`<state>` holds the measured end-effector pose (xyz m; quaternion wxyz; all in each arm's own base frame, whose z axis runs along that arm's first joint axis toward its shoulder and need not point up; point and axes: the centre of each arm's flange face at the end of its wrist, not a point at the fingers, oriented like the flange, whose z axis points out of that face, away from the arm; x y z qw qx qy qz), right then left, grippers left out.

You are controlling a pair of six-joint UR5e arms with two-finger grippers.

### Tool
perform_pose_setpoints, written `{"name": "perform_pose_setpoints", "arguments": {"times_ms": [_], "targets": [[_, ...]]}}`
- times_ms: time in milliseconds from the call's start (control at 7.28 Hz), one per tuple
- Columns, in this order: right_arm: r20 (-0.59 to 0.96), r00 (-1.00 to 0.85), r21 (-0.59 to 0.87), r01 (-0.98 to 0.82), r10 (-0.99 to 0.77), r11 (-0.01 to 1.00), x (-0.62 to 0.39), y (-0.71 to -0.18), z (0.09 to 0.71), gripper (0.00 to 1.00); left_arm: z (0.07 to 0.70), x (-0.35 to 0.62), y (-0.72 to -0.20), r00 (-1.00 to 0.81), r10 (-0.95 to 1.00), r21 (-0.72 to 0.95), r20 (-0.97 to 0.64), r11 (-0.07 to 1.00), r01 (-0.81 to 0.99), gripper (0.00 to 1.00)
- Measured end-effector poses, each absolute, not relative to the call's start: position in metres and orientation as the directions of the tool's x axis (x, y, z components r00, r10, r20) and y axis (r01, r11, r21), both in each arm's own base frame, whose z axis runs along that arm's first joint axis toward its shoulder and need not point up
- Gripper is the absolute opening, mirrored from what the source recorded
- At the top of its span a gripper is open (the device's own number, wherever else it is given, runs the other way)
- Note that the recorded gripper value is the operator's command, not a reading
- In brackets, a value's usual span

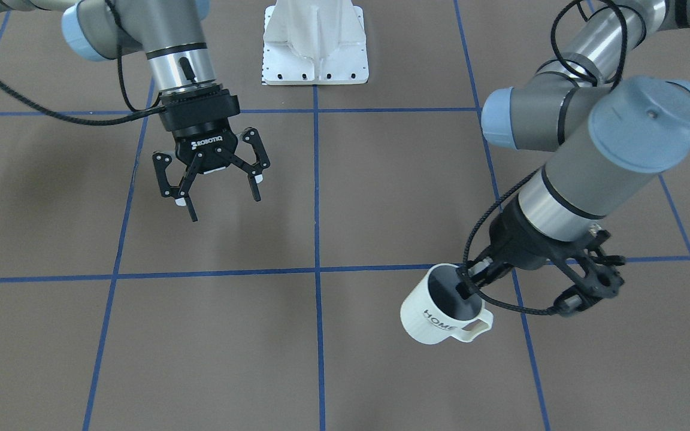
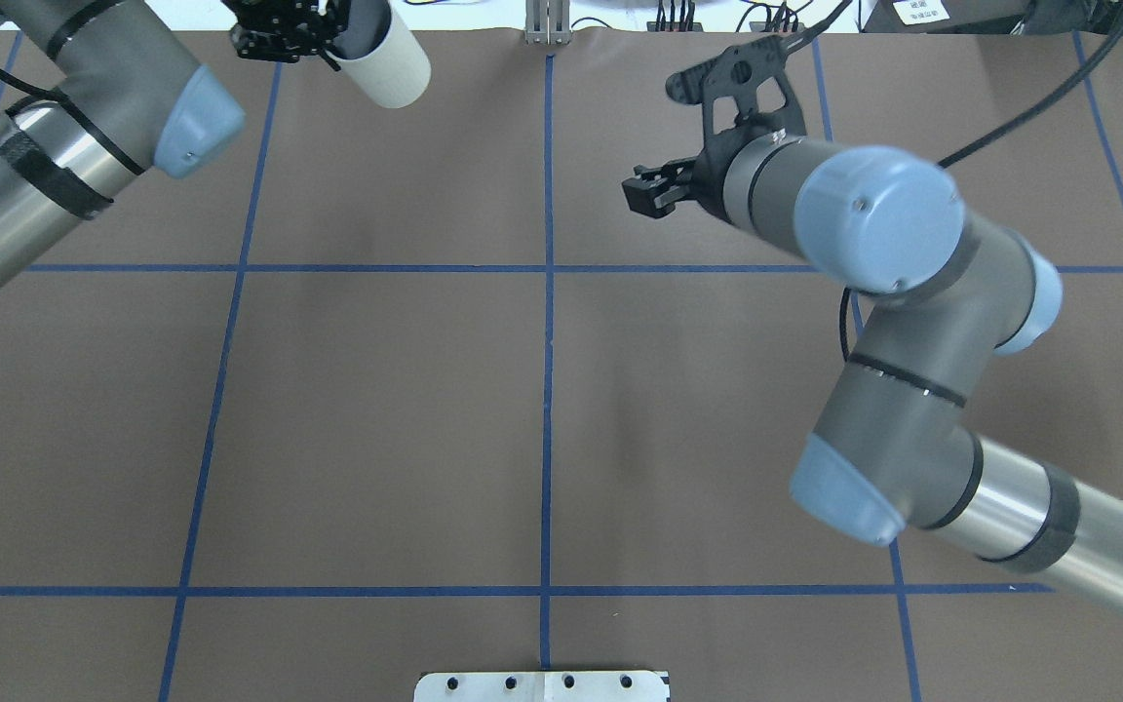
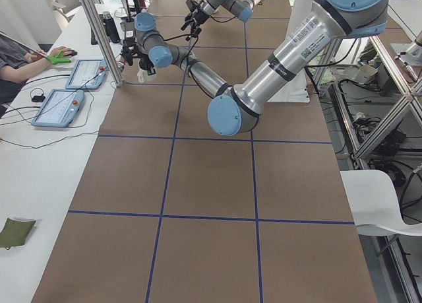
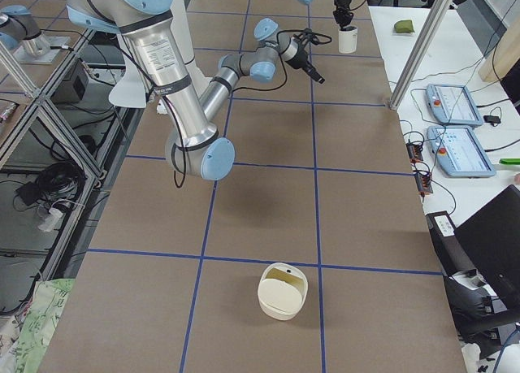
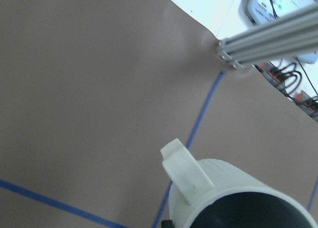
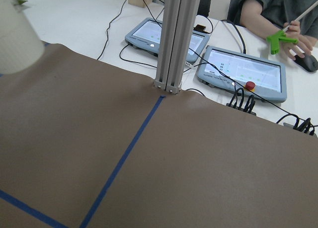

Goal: Left arm hands cup to right arm to dump lemon

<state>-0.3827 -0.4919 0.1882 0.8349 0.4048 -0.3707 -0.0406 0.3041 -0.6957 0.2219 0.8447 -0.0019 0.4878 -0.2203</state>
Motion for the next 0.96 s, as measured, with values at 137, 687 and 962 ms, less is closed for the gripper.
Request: {"name": "perform_pose_setpoints", "arguments": {"times_ms": [137,687,962], "targets": [[0.632,0.685,0.638,-0.194,-0.363,0.745,-0.350,-0.515,0.196,1.00,0.252,0.284,-0.703,0.508,-0.348,-0.182,-0.788,0.920,0.348,0.00],[0.759,0.625,0.281,-0.064,-0.181,0.957,-0.220,-0.562,0.246,1.00,0.415,0.206,-0.659,0.715,-0.113,-0.052,-0.690,0.993,0.108,0.00],[0.706,0.684,0.222,0.031,-0.183,0.974,-0.170,-0.554,0.281,1.00,0.467,0.176,-0.601,0.729,-0.099,-0.059,-0.678,0.995,0.079,0.00]]}}
